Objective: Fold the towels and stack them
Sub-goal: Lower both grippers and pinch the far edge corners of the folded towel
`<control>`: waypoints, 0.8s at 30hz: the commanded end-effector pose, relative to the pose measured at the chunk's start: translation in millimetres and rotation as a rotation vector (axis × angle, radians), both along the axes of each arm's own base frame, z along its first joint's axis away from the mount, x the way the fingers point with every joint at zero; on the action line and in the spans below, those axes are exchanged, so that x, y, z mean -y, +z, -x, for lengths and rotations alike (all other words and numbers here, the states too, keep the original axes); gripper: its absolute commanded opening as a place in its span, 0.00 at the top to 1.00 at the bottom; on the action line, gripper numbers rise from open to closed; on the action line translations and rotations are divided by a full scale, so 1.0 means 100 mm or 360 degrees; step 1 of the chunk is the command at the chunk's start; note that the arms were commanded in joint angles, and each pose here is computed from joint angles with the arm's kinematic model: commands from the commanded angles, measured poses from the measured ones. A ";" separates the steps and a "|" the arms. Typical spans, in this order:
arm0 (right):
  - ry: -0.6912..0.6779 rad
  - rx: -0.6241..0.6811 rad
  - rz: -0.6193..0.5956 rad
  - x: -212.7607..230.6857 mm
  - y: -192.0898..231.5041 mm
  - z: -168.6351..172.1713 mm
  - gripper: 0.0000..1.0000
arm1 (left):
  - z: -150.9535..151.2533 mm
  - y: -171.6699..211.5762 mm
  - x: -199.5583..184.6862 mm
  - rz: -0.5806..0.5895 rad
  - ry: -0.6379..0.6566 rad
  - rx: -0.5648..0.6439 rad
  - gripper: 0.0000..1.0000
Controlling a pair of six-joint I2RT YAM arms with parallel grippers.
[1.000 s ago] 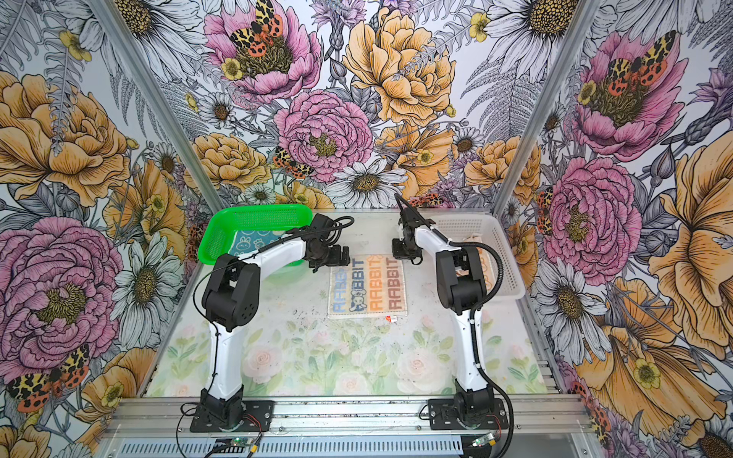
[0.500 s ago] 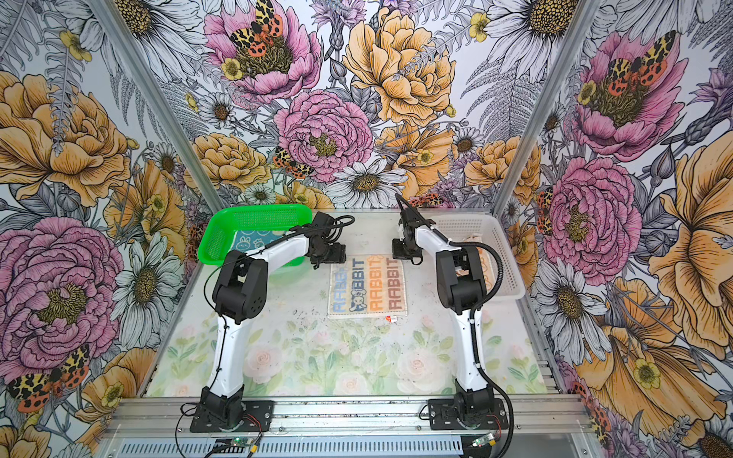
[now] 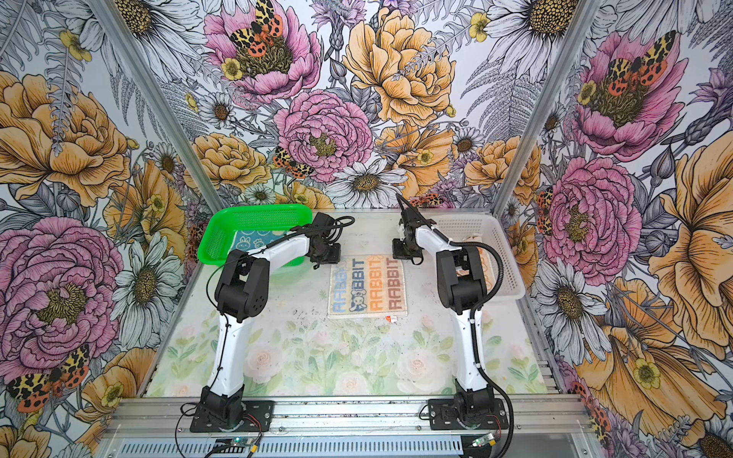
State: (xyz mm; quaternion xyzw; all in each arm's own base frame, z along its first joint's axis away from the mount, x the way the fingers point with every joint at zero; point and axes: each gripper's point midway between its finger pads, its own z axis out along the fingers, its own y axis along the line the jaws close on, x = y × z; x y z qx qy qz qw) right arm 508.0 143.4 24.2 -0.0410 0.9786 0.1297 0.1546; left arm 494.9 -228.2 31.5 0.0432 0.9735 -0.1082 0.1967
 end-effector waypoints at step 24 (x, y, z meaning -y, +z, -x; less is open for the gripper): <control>-0.0023 -0.0014 -0.0104 -0.01 0.07 -0.03 1.00 | -0.12 0.03 0.04 0.0055 -0.0075 0.0022 1.00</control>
